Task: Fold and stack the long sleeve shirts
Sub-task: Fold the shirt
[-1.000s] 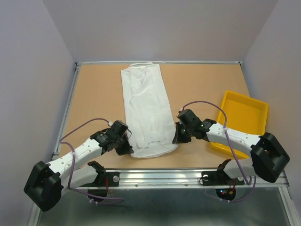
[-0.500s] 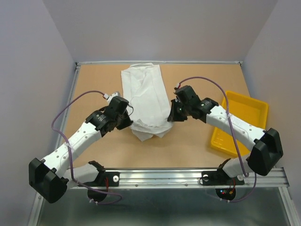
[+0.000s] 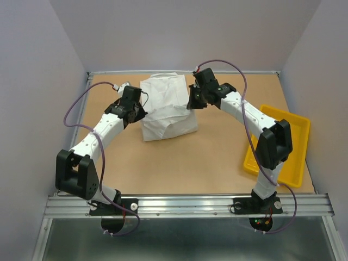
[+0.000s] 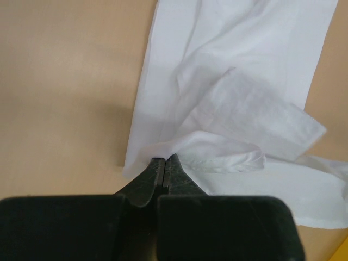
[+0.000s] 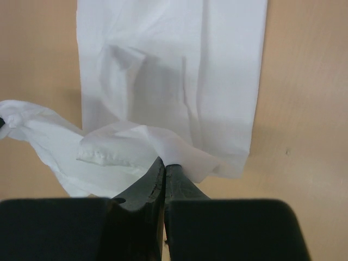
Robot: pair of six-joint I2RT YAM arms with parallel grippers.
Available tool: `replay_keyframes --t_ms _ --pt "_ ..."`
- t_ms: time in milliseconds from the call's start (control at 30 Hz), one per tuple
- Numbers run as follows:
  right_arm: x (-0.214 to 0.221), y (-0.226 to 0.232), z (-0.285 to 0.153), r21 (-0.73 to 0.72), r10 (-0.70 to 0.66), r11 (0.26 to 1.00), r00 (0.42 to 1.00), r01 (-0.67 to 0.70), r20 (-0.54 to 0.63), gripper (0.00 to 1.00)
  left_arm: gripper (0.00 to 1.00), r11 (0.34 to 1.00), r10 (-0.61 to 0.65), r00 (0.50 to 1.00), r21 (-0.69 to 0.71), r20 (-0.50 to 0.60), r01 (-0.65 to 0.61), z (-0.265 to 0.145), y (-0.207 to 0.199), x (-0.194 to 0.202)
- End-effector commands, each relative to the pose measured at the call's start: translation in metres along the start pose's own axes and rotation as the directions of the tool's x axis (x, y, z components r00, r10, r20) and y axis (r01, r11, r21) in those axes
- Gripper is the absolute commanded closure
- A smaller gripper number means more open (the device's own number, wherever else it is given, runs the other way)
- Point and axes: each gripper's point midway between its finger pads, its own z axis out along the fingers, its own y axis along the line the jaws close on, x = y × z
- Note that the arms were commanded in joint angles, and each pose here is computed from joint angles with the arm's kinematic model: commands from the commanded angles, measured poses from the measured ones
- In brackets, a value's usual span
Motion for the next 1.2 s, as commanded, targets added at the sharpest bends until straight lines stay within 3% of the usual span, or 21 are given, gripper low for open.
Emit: replay_keyframes --t_ms 0,233,433,833,933,1033,1167 --pt "-0.045 0.004 0.009 -0.006 -0.042 0.999 0.996 0.042 0.084 0.99 1.00 0.998 0.026 0.992 0.054 0.123 -0.033 0.011 -0.023 -0.051" --pt "-0.065 -0.012 0.049 0.020 -0.045 0.999 0.995 0.043 0.084 0.99 1.00 0.999 0.046 0.991 -0.004 0.129 -0.046 0.060 -0.022 -0.074" --pt "-0.071 -0.028 0.087 0.048 -0.044 0.998 0.996 0.040 0.075 0.99 1.00 0.998 0.055 0.995 -0.044 0.083 -0.051 0.106 -0.016 -0.069" --pt "-0.071 -0.039 0.141 0.059 -0.054 0.997 0.996 0.050 0.072 0.96 0.96 0.994 0.070 0.991 -0.092 0.111 -0.060 0.147 -0.006 -0.083" --pt "-0.073 -0.043 0.148 0.067 -0.043 0.997 0.996 0.037 0.081 0.94 0.92 0.992 0.087 0.990 -0.096 0.107 -0.077 0.157 -0.006 -0.081" --pt "-0.077 -0.044 0.149 0.064 -0.036 0.998 0.995 0.030 0.091 0.81 0.86 0.991 0.105 0.988 -0.095 0.116 -0.094 0.165 -0.007 -0.083" --pt "-0.087 -0.045 0.144 0.062 -0.033 0.998 0.993 0.026 0.115 0.66 0.64 0.991 0.111 0.984 -0.096 0.139 -0.098 0.166 -0.010 -0.093"
